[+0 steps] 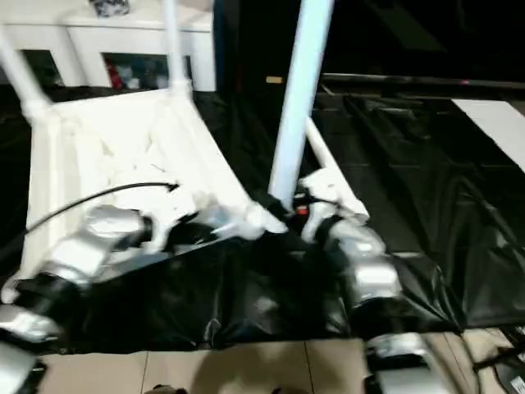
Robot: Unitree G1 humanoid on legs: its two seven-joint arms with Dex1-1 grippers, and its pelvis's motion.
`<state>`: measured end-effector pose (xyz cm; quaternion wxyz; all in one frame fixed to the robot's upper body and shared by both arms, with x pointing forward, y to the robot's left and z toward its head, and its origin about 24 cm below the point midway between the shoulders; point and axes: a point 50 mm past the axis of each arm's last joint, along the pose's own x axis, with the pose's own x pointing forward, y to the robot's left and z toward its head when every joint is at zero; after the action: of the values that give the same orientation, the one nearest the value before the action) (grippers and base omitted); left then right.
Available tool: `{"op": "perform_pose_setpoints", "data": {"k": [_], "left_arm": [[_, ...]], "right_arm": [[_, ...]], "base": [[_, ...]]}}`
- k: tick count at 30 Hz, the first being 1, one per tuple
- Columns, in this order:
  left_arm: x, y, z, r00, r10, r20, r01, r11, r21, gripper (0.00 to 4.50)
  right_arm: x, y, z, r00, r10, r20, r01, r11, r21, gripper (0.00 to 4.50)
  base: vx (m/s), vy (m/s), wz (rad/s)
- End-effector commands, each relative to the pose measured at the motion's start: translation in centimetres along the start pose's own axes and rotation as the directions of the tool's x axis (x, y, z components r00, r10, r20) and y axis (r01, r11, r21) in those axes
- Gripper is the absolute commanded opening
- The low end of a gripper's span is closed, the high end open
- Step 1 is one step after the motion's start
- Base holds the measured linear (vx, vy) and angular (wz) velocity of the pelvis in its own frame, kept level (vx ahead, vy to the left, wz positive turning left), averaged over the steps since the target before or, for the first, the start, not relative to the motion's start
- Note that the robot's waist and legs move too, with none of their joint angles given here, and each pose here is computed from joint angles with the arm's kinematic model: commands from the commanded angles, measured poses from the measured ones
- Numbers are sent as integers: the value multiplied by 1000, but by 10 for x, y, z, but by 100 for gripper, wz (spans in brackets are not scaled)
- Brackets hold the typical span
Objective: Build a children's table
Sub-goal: Insert table leg to table base
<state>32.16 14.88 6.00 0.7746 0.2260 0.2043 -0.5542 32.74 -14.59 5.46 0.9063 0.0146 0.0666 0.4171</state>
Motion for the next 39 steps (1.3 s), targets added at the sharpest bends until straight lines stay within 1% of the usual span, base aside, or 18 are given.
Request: {"op": "perform_pose_setpoints", "data": {"k": [1, 5, 9, 10, 13, 15, 17, 20, 21, 23, 26, 29, 30, 31, 34, 36, 38, 39], "left_arm": [[2, -4, 23, 995, -76, 56, 69, 989, 128, 0], [-1, -2, 21, 995, -93, 36, 87, 986, 144, 0], [-2, -4, 21, 993, -113, 35, 105, 980, 166, 0], [-2, -4, 21, 993, -113, 35, 105, 980, 166, 0], [-4, -4, 21, 993, -107, 41, 98, 978, 186, 0], [-6, -4, 24, 989, -128, 67, 116, 979, 165, 44], [-12, -3, 26, 985, -150, 84, 135, 978, 161, 58], [-23, 2, 36, 972, -146, 186, 125, 985, 122, 83], [-28, 6, 44, 959, -124, 253, 105, 991, 86, 96], [-33, 16, 54, 949, -59, 309, 46, 998, 50, 99], [-35, 32, 66, 935, 81, 345, -75, 997, -31, 100], [-32, 52, 88, 889, 280, 362, -248, 960, -134, 100], [-30, 54, 104, 869, 308, 387, -274, 951, -143, 100], [-30, 54, 108, 863, 312, 396, -278, 950, -144, 100], [-21, 44, 144, 838, 278, 469, -256, 960, -112, 100], [-14, 31, 167, 825, 220, 521, -207, 975, -84, 100], [-12, 27, 171, 822, 205, 531, -194, 978, -77, 100], [-7, 19, 182, 813, 177, 555, -173, 983, -59, 100]], "right_arm": [[2, 13, -21, 988, 108, -111, -104, 994, 42, 189], [8, 16, -13, 988, 141, -69, -136, 989, 64, 189], [15, 20, 6, 987, 156, 32, -158, 981, 113, 189], [15, 20, 6, 987, 156, 32, -158, 981, 113, 189], [15, 23, 19, 980, 183, 84, -192, 975, 111, 189], [12, 23, 24, 976, 195, 97, -205, 973, 104, 189], [8, 24, 28, 970, 217, 110, -228, 968, 105, 189], [1, 27, 35, 961, 249, 123, -261, 961, 95, 189], [-2, 29, 38, 956, 265, 125, -277, 956, 92, 189], [-3, 30, 39, 954, 273, 125, -284, 955, 86, 189], [-2, 31, 42, 956, 265, 124, -276, 958, 78, 189], [3, 31, 42, 966, 236, 108, -244, 968, 66, 189], [6, 30, 41, 971, 218, 94, -224, 973, 57, 189], [7, 29, 41, 973, 213, 89, -218, 974, 55, 189], [11, 27, 39, 985, 165, 54, -168, 985, 36, 189], [13, 25, 39, 990, 134, 38, -135, 990, 33, 189], [13, 25, 39, 991, 131, 36, -132, 991, 32, 189], [14, 24, 38, 992, 123, 33, -124, 992, 28, 189]], "base": [[0, 0, 0], [0, 0, 0], [0, 0, 0], [0, 0, 0], [0, 0, 0], [0, 0, 0], [0, 0, 0], [0, 0, 0], [0, 0, 0], [0, 0, 0], [0, 0, 0], [0, 0, 0], [0, 0, 0], [0, 0, 0], [0, 0, 0], [0, 0, 0], [0, 0, 0], [0, 0, 0]]}}
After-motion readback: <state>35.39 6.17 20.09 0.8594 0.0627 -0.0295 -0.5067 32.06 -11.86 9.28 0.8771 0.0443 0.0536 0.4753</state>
